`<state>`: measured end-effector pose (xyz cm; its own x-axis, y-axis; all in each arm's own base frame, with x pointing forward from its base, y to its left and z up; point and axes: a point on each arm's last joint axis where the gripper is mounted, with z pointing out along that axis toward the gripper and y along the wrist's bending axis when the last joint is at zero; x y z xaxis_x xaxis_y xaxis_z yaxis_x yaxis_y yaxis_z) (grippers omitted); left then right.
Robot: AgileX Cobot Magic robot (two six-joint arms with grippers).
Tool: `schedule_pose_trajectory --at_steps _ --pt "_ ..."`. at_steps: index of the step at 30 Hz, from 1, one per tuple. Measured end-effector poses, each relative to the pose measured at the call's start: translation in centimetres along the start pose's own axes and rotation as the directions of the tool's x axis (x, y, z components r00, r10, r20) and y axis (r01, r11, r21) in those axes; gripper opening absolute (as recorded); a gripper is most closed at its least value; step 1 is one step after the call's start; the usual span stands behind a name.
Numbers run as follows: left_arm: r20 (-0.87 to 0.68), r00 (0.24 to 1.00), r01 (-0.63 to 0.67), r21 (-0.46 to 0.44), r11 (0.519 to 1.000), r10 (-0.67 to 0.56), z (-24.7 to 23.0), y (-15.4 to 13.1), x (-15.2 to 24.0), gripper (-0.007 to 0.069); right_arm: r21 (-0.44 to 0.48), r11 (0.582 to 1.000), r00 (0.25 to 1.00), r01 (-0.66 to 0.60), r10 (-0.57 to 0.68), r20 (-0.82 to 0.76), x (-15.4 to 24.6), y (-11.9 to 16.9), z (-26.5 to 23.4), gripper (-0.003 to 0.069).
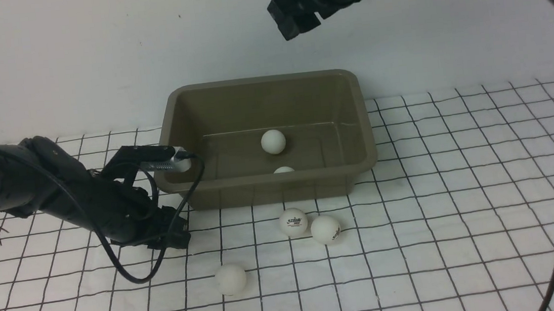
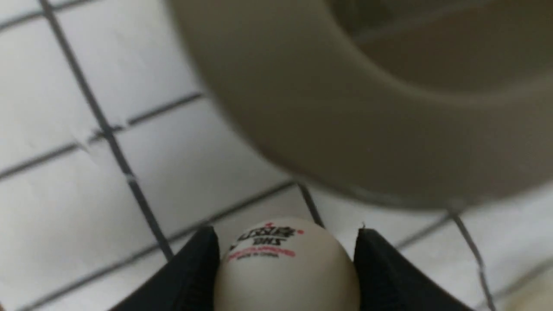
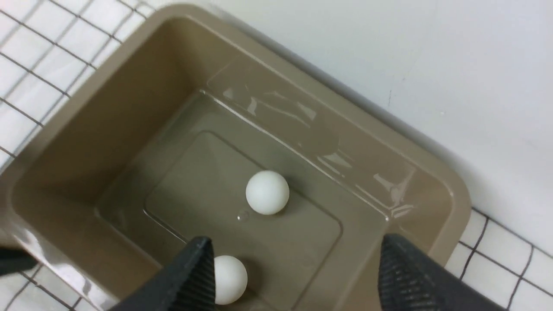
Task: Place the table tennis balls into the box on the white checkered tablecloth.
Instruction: 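Reach for and grasp a ping pong ball on the table beside the basket, then drop the ball into the bin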
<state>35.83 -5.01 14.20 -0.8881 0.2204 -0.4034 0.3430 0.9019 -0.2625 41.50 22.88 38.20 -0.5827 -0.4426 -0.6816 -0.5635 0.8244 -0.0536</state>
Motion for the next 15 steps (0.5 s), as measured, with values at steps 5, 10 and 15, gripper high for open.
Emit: schedule_pose_trajectory --at_steps 5,10,15 --pt "-0.047 0.998 -0.031 0.001 1.000 0.031 -3.6 -1.3 0.2 0.0352 0.004 1.000 0.999 -0.003 0.003 0.041 -0.5 0.0 -2.3 0.0441" --pt "0.025 0.997 -0.067 -0.069 0.995 0.069 -9.1 -2.9 -0.2 0.0352 0.005 1.000 0.999 -0.010 0.010 0.049 -0.3 0.1 -4.2 0.0440" --pt "0.197 0.967 -0.137 -0.140 0.981 0.163 -12.8 -4.6 -1.4 0.0352 0.000 1.000 1.000 -0.013 0.013 -0.002 1.2 0.3 -5.3 0.0440"
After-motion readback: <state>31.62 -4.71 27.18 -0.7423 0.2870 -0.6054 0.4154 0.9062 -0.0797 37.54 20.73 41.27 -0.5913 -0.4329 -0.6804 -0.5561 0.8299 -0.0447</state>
